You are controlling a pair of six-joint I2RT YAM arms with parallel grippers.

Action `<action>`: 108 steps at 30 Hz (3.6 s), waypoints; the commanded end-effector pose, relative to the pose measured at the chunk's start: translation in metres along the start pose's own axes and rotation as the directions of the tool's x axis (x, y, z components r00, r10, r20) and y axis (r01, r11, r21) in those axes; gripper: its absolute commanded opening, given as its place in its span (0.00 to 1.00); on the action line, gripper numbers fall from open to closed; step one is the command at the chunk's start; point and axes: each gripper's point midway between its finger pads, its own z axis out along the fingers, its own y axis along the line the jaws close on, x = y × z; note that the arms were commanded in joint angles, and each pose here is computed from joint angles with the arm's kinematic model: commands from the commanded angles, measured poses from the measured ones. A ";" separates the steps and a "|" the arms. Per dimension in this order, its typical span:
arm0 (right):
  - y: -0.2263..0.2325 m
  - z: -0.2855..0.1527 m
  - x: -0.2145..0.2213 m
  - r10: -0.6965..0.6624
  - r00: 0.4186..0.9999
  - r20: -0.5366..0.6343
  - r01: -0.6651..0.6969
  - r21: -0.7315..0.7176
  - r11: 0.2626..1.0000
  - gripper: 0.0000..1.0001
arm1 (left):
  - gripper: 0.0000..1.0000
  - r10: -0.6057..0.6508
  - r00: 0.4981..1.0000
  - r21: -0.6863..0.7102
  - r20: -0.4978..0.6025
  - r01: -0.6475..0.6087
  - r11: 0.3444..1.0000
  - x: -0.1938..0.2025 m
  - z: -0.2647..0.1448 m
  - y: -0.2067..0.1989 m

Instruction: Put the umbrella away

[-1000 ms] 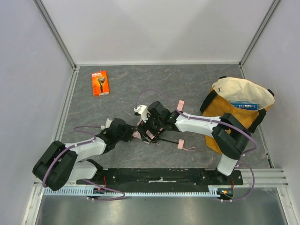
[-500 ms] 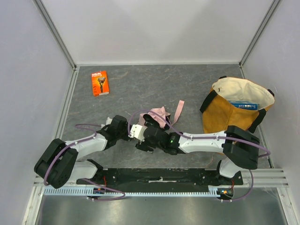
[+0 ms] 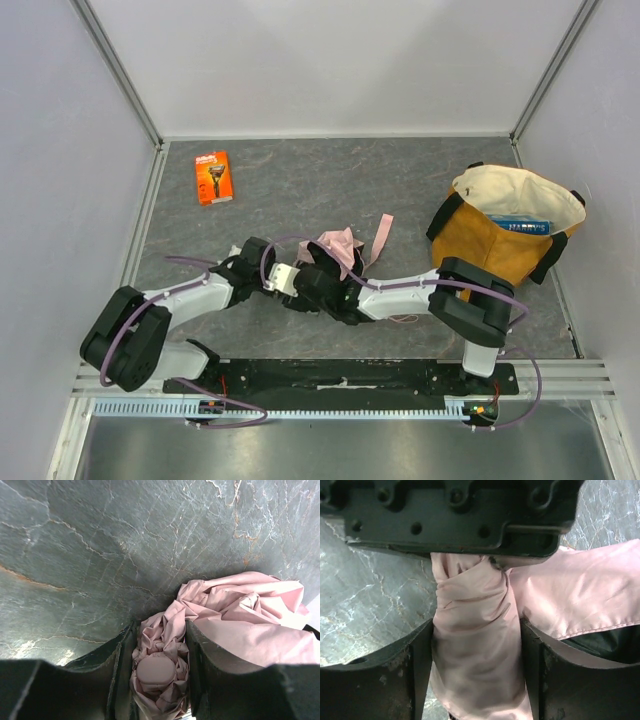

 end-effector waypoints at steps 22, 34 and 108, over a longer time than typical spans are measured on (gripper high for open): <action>0.058 0.029 0.113 0.527 0.823 -0.212 -0.569 -0.319 0.758 0.00 | 0.85 0.214 0.965 -0.149 0.155 -0.191 0.970 -0.043 -0.019 0.042; 0.083 0.031 0.130 0.666 0.647 -0.370 -0.756 -0.421 0.501 0.00 | 0.93 0.264 0.927 0.291 0.267 -0.339 0.895 -0.055 -0.058 -0.002; -0.031 0.002 0.065 0.643 0.709 -0.290 -0.700 -0.180 0.691 0.82 | 0.02 0.190 0.980 0.055 0.053 -0.193 0.980 -0.003 0.027 0.057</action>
